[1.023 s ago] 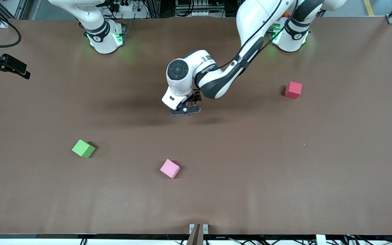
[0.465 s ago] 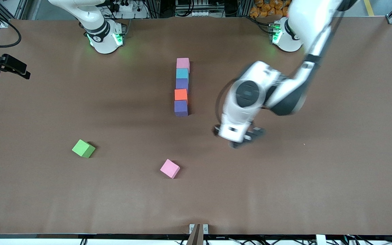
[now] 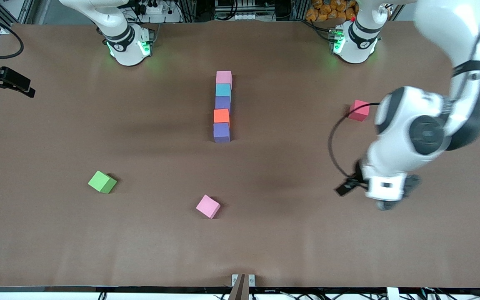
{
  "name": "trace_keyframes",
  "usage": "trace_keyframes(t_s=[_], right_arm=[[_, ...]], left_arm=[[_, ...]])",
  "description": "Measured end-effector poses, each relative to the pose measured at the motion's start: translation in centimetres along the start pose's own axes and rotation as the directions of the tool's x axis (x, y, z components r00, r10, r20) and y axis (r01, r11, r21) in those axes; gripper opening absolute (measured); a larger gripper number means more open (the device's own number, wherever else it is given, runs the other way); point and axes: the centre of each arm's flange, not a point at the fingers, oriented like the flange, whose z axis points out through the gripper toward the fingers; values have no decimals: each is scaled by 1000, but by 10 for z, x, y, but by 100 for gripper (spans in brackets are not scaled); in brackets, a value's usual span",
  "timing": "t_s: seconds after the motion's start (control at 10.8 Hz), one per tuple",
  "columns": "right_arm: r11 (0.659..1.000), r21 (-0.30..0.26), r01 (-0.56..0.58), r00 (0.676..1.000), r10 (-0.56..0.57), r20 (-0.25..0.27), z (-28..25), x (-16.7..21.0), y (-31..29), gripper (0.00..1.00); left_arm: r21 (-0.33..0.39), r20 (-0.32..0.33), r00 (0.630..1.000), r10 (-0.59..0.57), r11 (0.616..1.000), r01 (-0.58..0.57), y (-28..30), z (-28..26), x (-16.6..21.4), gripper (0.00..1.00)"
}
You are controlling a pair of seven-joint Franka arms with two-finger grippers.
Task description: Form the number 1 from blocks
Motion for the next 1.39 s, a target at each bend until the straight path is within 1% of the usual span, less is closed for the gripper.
trace_keyframes(t_s=[0.09, 0.19, 0.46, 0.65, 0.84, 0.93, 1.02, 1.12, 1.21, 1.39], right_arm=[[1000, 1, 13, 1000, -13, -8, 0, 2, 4, 100], [1000, 2, 20, 1000, -20, -21, -1, 4, 5, 100], [999, 1, 32, 999, -32, -34, -4, 5, -1, 100], [999, 0, 36, 999, -36, -34, -4, 6, -3, 100], [999, 0, 35, 999, -35, -34, -4, 6, -3, 100], [999, 0, 35, 999, -35, -34, -4, 6, -3, 100], [999, 0, 34, 999, -34, -34, -4, 6, -2, 100], [999, 0, 33, 999, -33, -33, -4, 6, -2, 100], [999, 0, 32, 999, -32, -32, -3, 7, -2, 100], [1000, 0, 31, 999, -31, -31, -3, 7, -1, 100]], left_arm=[[37, 25, 999, 42, 998, -43, -16, -5, 4, 100], [72, 55, 995, 84, 994, -88, -25, -7, -1, 100], [144, 118, 969, 215, 962, -231, -54, 3, -37, 100], [181, 137, 955, 265, 941, -287, -75, 3, -60, 100], [206, 155, 936, 316, 916, -344, -95, 4, -73, 100], [195, 169, 925, 341, 908, -371, -102, 2, -78, 100], [163, 178, 915, 362, 906, -391, -108, -4, -79, 100], [123, 171, 908, 382, 906, -405, -116, -16, -72, 100], [82, 146, 904, 402, 906, -416, -129, -36, -62, 100], [38, 59, 907, 418, 907, -420, -150, -87, -51, 100]])
